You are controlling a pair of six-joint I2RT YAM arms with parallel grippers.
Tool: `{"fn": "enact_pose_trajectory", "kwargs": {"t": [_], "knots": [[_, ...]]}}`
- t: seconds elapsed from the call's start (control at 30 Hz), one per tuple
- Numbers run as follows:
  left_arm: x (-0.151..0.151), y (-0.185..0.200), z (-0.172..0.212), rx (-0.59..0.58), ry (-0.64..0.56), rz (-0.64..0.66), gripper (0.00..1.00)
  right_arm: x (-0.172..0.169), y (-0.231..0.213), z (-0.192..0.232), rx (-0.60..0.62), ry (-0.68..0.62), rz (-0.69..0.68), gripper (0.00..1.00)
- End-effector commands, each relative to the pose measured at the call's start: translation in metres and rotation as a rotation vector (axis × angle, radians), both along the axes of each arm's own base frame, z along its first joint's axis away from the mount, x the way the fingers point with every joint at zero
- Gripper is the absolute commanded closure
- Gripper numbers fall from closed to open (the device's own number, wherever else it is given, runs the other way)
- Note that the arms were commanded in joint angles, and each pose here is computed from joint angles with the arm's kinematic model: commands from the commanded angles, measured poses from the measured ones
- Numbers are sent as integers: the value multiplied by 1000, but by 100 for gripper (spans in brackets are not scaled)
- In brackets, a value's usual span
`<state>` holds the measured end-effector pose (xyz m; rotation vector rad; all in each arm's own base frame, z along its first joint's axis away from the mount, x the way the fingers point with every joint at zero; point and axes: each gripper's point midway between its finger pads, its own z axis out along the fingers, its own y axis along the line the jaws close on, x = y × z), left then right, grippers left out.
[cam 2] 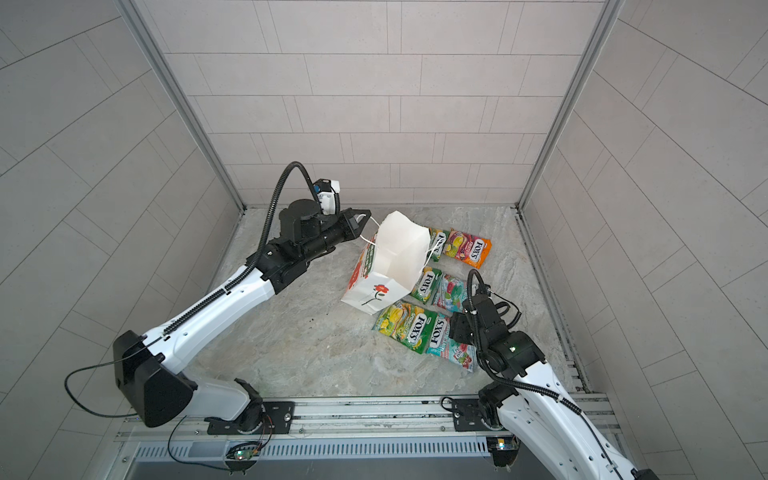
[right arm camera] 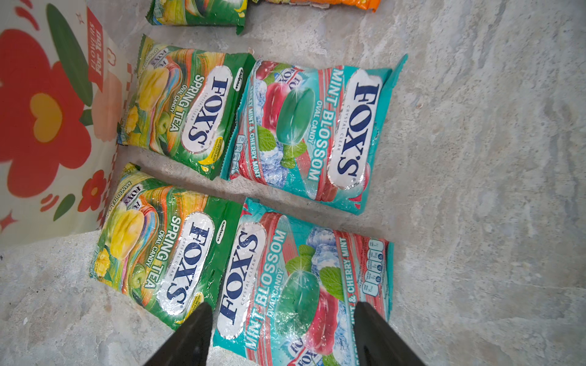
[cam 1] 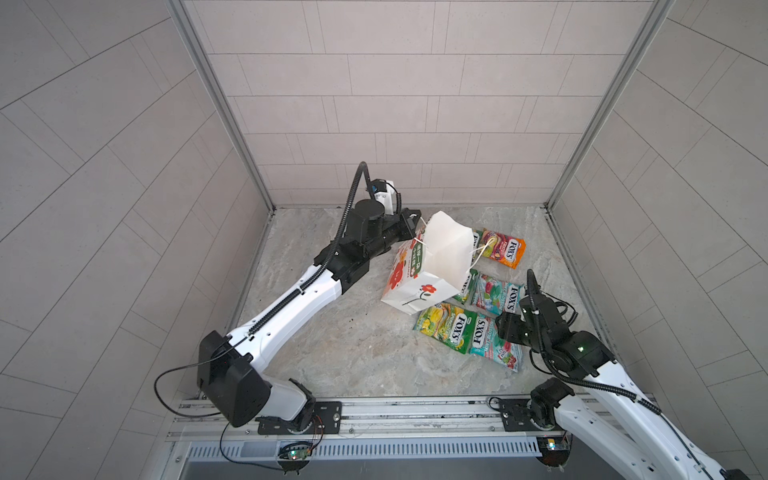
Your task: Take the snacks out of the paper bag
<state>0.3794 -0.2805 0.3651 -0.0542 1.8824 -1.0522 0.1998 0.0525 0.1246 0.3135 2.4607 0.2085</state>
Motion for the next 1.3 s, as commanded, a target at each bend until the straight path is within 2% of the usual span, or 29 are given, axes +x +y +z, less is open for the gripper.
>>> {"fn": "enact_pose_trajectory", "kwargs": {"t": [0.0,0.23,0.53,0.83,0.97,1.17,1.27], "knots": [[4,12,8,-70,-14,-17,100,-2,-1,-3,-10,6,7,28],[30,37,-21,-77,56,-18,100,-1,1,-4,0,6,7,28],[36,69,-25,-63,67,13,100,-2,1,-5,1,9,10,28],[32,115,-27,57,56,108,100,-1,4,-7,20,9,9,28],[31,120,-36,102,71,102,100,-1,5,-7,25,9,10,28],[32,122,-49,147,96,88,86,-1,5,-8,25,11,10,28],[31,123,-50,165,99,85,75,-1,5,-8,24,11,10,28]]}}
